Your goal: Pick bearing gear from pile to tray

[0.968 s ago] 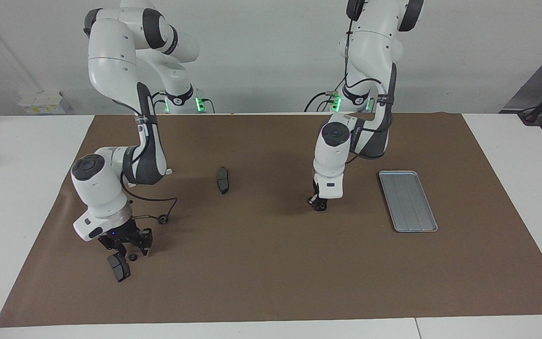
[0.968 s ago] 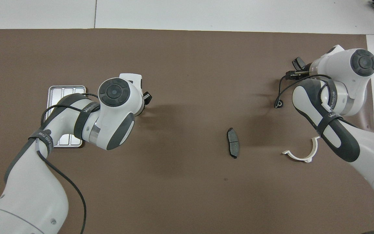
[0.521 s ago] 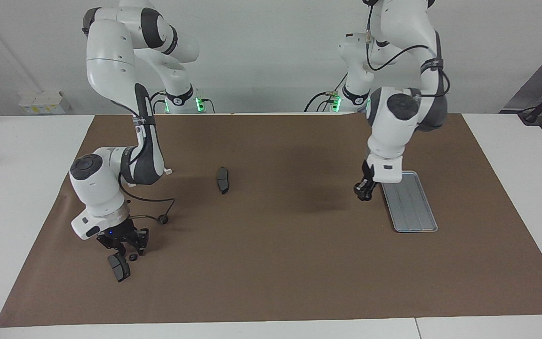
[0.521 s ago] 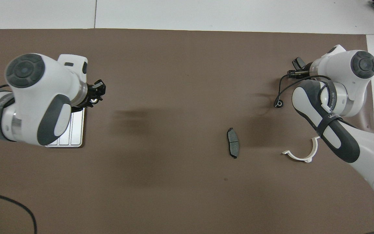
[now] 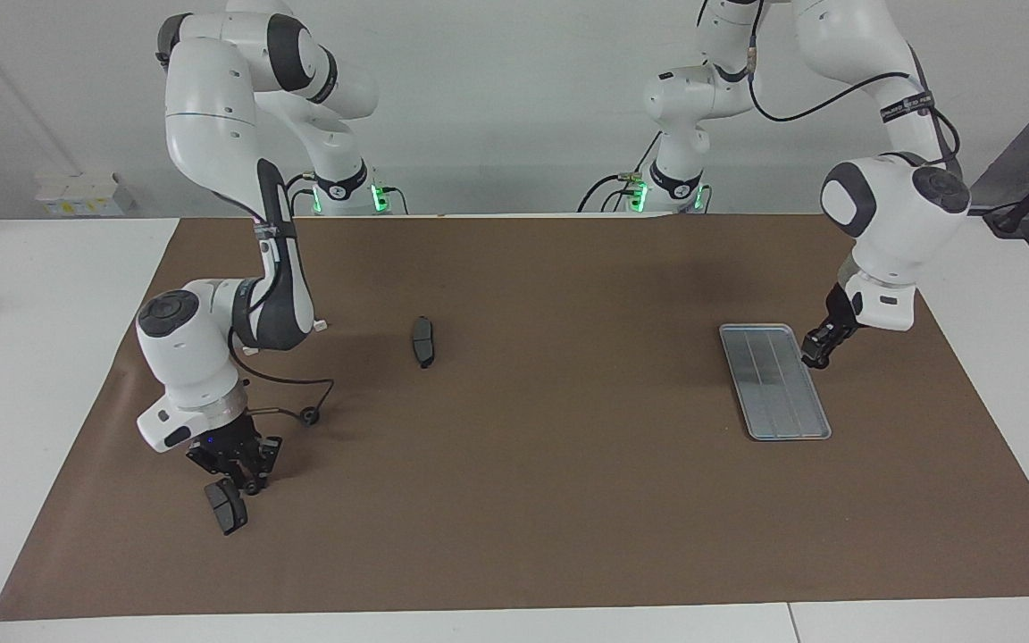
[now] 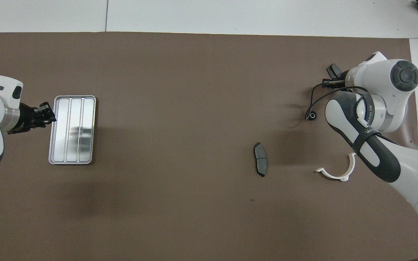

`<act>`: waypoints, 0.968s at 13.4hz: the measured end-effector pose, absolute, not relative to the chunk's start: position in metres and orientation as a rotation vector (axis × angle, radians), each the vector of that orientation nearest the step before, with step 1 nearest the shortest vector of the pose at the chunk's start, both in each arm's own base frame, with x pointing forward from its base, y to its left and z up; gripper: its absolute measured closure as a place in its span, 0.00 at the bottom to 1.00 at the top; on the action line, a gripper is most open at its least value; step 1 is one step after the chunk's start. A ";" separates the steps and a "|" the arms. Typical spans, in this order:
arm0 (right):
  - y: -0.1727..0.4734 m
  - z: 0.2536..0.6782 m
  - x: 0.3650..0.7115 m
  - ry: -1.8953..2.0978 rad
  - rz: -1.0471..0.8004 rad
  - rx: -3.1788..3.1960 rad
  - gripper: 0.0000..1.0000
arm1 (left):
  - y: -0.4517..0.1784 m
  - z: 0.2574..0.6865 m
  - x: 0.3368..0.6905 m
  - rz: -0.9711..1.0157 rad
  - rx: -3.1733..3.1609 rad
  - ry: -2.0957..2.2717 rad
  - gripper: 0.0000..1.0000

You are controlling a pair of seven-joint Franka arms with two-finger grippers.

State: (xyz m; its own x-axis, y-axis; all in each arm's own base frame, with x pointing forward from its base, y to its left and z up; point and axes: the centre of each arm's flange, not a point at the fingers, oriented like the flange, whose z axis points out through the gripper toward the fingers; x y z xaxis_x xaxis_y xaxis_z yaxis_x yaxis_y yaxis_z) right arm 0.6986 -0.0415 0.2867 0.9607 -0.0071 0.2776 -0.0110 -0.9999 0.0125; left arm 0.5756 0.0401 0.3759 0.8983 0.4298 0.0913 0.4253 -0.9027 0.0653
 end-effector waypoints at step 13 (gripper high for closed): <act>0.101 0.339 0.692 0.293 0.539 3.111 0.77 | 0.022 0.303 0.542 0.142 3.031 0.638 0.46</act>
State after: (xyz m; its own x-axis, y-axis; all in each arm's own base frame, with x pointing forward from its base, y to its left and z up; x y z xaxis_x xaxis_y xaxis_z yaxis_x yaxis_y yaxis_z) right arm 0.6924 0.1008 0.3388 0.9252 0.1761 0.3362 0.1860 -0.9825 0.0027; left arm 0.5415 0.0222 0.3026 0.9113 0.4038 0.0811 0.4000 -0.9146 0.0587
